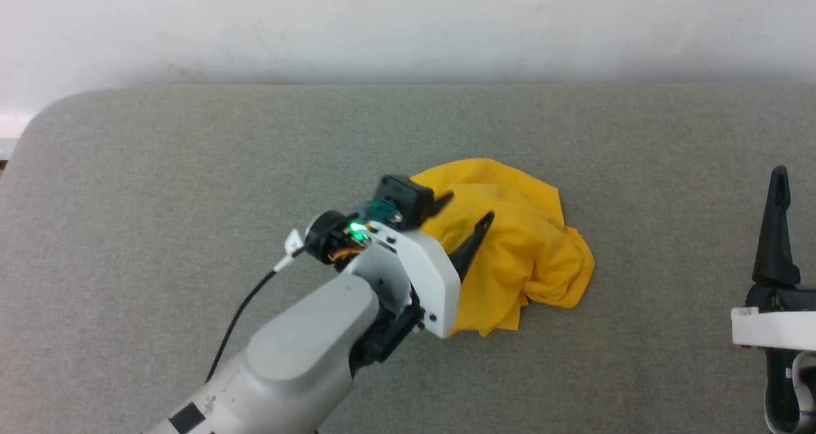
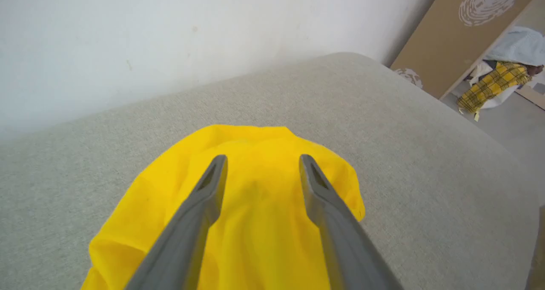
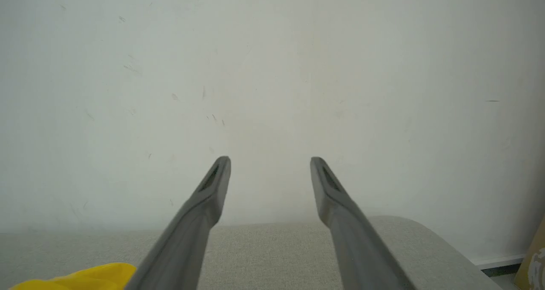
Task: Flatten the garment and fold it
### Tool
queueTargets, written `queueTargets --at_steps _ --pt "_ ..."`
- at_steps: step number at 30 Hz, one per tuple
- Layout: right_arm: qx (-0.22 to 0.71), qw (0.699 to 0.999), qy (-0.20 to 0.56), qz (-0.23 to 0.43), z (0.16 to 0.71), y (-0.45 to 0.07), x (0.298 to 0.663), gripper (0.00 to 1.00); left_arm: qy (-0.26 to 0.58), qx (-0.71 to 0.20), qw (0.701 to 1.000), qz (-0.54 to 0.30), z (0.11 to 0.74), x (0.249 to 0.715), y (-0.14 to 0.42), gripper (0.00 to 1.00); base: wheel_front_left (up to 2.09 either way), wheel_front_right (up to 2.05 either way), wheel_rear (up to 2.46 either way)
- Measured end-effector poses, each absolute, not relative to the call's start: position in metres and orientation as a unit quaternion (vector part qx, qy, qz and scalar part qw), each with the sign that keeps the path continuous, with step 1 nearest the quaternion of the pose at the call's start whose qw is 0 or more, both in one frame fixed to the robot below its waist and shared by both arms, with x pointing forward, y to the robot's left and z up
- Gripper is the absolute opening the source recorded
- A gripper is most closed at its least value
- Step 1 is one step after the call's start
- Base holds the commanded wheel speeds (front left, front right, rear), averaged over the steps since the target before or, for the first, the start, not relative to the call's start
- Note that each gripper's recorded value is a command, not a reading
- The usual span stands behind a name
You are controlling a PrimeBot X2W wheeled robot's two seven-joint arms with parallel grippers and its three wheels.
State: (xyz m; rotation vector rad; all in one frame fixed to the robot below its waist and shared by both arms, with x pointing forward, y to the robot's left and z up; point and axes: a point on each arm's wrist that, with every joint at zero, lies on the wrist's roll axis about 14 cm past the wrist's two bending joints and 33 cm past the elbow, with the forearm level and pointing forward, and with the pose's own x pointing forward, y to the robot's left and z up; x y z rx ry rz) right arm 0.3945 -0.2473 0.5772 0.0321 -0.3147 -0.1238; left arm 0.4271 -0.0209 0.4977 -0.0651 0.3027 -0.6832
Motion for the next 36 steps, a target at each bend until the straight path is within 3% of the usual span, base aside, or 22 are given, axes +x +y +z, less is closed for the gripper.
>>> queueTargets --at_steps 4,11,16,23,30,36 --pt "0.018 0.986 -0.156 -0.057 0.578 -0.244 0.39 1.0 0.066 -0.083 0.95 -0.295 0.542 0.439 -0.001 1.0 0.0 0.0 0.0" --pt "0.024 0.987 -0.149 -0.048 0.573 -0.238 0.386 1.0 -0.042 -0.103 0.984 -0.139 0.568 0.435 0.104 1.0 0.0 0.0 0.0" --pt "0.028 0.989 -0.137 -0.048 0.565 -0.238 0.385 1.0 -0.06 -0.119 0.99 -0.045 0.565 0.407 0.159 1.0 0.0 0.0 0.0" --pt "0.033 0.991 -0.12 -0.042 0.553 -0.233 0.39 1.0 -0.068 -0.048 0.995 0.052 0.548 0.362 0.209 1.0 0.0 0.0 0.0" --pt "0.044 0.994 -0.094 -0.02 0.536 -0.217 0.399 1.0 -0.064 -0.075 0.993 0.072 0.536 0.346 0.208 1.0 0.0 0.0 0.0" --pt "0.046 0.998 -0.027 0.027 0.53 -0.184 0.437 1.0 -0.07 -0.075 0.993 0.062 0.534 0.354 0.205 1.0 0.0 0.0 0.0"
